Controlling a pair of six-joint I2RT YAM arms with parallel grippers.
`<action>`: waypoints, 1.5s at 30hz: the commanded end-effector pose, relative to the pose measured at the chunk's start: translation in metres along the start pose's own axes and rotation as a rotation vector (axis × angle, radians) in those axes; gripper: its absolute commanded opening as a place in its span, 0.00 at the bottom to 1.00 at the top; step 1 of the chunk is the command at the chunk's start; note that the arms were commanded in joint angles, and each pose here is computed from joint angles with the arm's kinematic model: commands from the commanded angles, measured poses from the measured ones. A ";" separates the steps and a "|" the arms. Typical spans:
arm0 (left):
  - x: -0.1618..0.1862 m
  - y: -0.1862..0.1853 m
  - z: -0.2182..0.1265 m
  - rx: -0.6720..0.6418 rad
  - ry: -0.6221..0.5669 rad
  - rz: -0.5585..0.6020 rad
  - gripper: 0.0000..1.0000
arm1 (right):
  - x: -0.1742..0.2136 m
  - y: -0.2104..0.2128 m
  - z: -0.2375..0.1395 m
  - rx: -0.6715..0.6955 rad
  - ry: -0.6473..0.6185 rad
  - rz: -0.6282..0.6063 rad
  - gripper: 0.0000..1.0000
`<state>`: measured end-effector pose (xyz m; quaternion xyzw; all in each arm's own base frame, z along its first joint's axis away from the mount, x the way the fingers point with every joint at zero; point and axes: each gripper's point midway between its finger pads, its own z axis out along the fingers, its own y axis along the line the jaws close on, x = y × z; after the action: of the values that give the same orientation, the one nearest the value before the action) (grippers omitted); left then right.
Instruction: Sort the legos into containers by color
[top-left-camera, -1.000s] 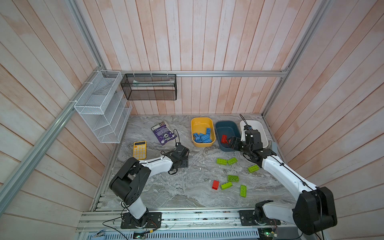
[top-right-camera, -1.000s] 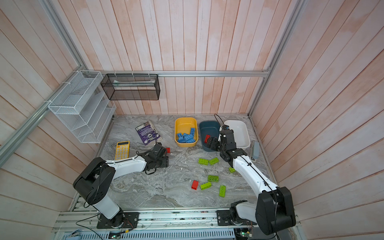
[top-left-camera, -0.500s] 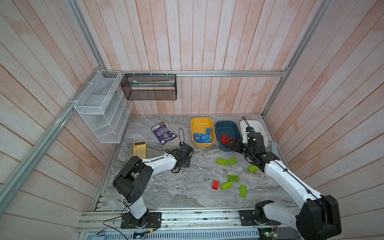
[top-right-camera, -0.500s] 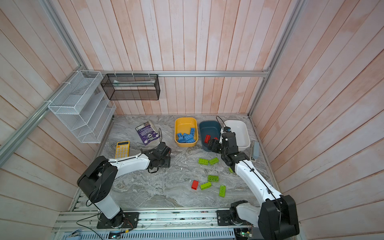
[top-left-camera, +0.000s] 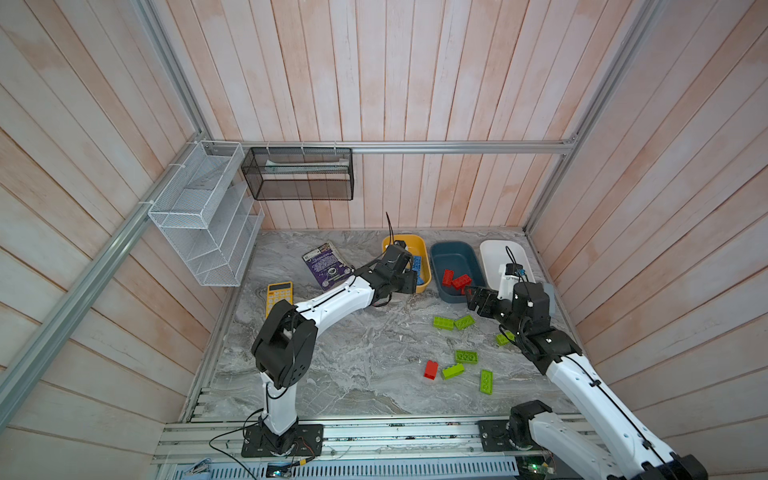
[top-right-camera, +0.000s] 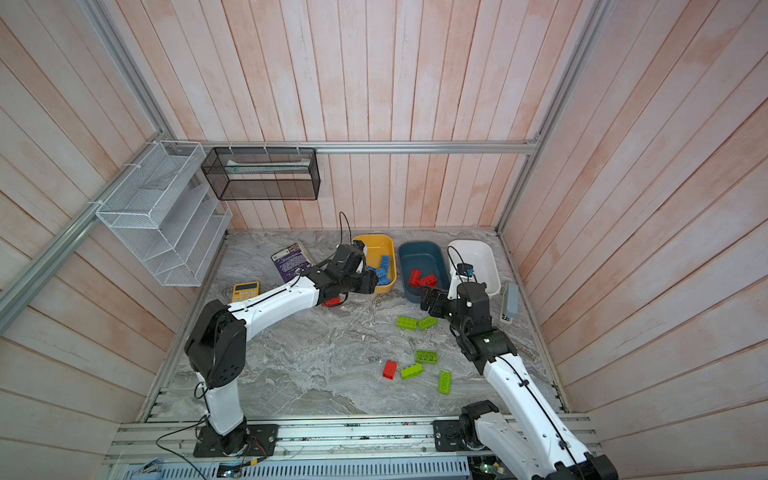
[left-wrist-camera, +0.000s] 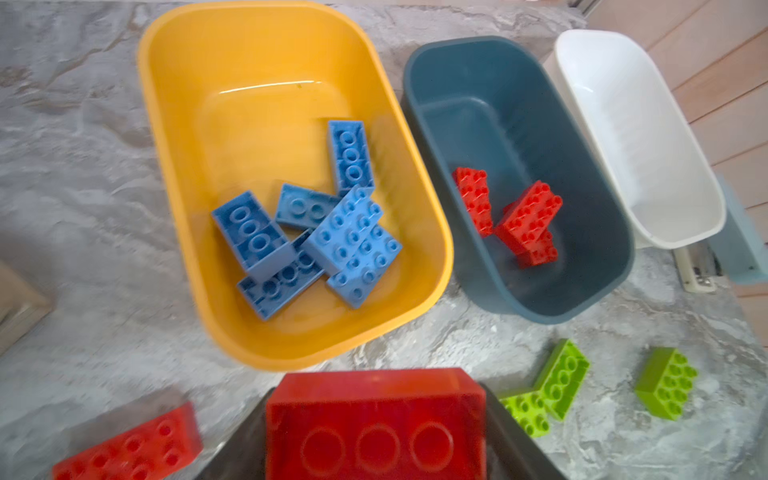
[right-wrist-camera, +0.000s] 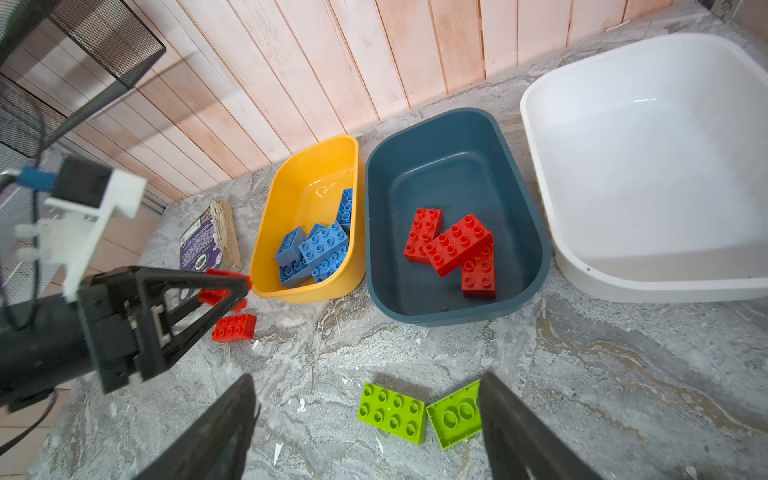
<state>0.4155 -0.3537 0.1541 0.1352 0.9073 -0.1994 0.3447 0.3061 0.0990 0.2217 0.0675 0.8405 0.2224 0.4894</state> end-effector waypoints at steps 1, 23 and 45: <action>-0.010 -0.034 0.018 0.098 -0.004 0.056 0.48 | -0.006 -0.006 -0.012 0.039 -0.042 -0.007 0.83; -0.053 -0.128 0.114 0.392 -0.070 0.005 0.80 | -0.019 0.019 -0.046 -0.049 -0.138 -0.095 0.82; -0.047 -0.023 -0.098 0.129 -0.388 -0.054 1.00 | 0.129 0.016 -0.015 -0.001 0.247 -0.068 0.78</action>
<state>0.3872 -0.3602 0.2833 0.1143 0.7969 -0.3308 0.4924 0.2358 0.1472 0.1614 -0.0128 0.8754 0.2322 0.4238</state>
